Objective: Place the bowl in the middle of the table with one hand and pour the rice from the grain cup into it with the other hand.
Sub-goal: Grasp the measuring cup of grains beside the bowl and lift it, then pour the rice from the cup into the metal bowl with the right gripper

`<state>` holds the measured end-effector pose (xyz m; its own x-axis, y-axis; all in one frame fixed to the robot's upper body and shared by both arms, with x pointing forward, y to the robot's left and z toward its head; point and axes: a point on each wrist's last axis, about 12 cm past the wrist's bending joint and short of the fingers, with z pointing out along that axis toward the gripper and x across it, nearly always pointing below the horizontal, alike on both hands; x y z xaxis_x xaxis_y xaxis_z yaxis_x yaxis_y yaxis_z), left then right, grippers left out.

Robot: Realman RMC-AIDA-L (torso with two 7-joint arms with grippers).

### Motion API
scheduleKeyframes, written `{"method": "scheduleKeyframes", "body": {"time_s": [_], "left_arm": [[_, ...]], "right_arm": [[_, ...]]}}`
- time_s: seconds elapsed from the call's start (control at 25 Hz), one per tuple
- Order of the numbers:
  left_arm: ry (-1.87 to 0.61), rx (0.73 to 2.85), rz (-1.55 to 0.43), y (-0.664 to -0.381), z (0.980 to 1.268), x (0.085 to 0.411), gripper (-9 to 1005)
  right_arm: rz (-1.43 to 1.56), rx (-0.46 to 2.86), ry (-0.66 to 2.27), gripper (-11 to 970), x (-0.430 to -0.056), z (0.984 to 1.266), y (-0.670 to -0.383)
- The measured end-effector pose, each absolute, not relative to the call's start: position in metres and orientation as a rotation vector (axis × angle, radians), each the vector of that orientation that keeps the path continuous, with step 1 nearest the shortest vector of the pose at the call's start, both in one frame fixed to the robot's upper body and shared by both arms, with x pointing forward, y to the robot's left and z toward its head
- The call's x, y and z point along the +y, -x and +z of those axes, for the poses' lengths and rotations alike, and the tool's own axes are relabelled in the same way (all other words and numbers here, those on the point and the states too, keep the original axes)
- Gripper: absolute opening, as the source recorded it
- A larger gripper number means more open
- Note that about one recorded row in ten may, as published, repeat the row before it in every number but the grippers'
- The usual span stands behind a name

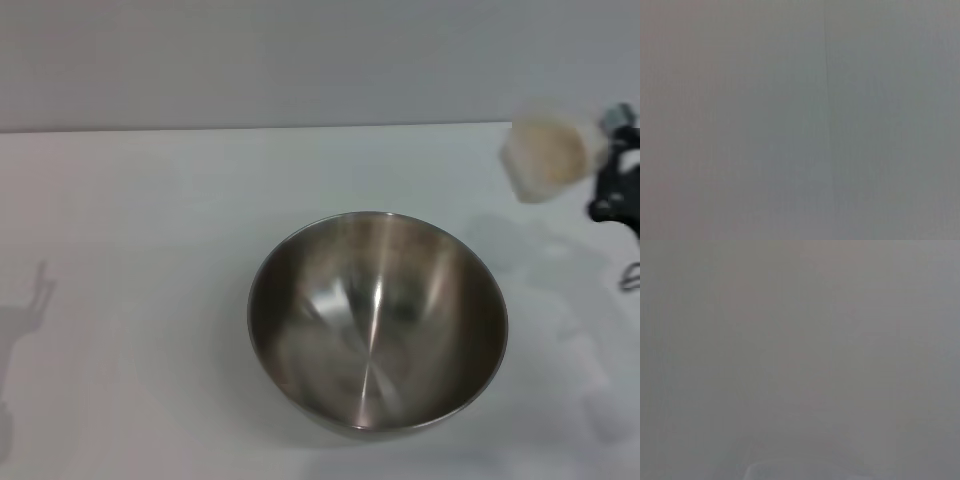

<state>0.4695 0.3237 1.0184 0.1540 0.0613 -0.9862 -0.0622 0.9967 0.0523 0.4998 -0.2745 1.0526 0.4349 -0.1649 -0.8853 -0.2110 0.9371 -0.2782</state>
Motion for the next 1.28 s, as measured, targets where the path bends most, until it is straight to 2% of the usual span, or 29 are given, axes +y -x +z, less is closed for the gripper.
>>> {"method": "scheduleKeyframes", "body": {"time_s": [0.04,0.24,0.44,0.84,1.28], "left_arm": [[0.001,1.413,0.089,-0.47,1.018,0.324,842],[-0.002,1.412,0.085,-0.47,1.019,0.323,842],[-0.002,1.409,0.084,-0.47,1.019,0.323,842],[-0.007,1.408,0.078,-0.47,1.019,0.321,842],[-0.006,1.411,0.076,-0.469,1.019,0.321,842]], "right_arm": [[-0.026,1.094,0.513,9,-0.259,1.054,-0.508],[-0.188,1.004,0.738,9,-0.229,1.052,-0.511],[-0.389,0.943,0.873,10,-0.214,1.046,-0.506],[-0.703,0.792,1.036,10,-0.201,1.043,-0.492],[-0.812,0.659,1.102,11,-0.192,1.044,-0.479]]}}
